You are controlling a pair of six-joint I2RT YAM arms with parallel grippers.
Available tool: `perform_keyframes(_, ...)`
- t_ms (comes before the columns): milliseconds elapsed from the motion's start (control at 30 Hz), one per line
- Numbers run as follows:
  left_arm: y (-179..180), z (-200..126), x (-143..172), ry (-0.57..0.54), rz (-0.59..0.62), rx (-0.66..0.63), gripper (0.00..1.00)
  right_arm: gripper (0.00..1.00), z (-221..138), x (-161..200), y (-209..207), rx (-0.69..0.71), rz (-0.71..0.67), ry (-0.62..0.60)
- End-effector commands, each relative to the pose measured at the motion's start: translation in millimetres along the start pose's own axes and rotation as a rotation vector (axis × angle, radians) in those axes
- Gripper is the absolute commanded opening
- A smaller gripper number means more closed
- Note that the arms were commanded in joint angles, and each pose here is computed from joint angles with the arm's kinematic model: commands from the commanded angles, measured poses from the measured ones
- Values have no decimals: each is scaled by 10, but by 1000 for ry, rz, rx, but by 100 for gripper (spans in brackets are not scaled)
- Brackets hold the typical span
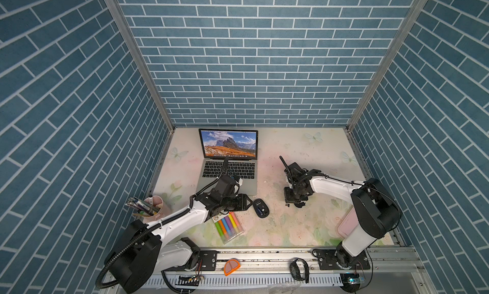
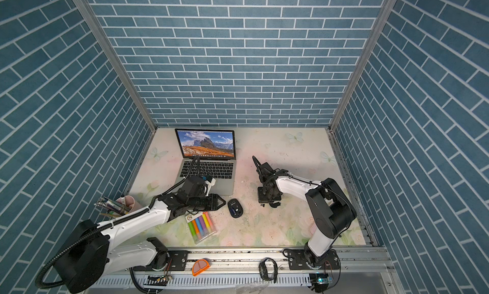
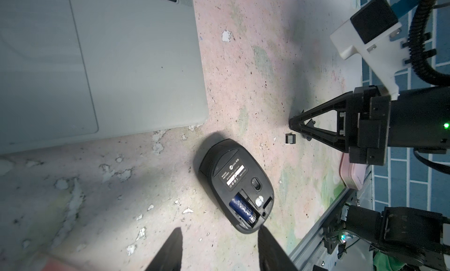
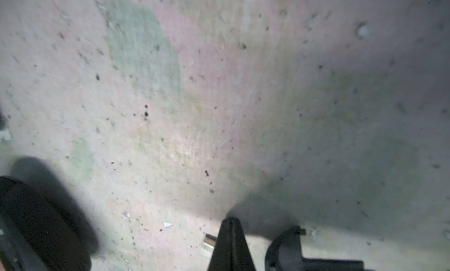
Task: Insert the wireless mouse receiver into the laptop
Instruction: Adjust the lid at the center of the board.
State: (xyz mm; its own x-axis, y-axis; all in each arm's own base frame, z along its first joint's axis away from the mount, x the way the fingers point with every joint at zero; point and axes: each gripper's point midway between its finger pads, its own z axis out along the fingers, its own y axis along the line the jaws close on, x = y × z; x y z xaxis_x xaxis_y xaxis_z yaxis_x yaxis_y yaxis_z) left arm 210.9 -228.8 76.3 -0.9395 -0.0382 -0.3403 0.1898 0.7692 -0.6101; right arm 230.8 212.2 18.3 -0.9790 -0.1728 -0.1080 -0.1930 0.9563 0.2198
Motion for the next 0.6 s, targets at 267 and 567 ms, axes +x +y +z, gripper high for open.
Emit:
perform_keyframes(267, -2, 18, -30, 6, 19, -11, 51, 0, -142, 349, -52, 64, 60, 28)
perform_keyframes(567, 22, -14, -26, -4, 24, -23, 51, 17, -552, 171, -74, 146, 25, -83)
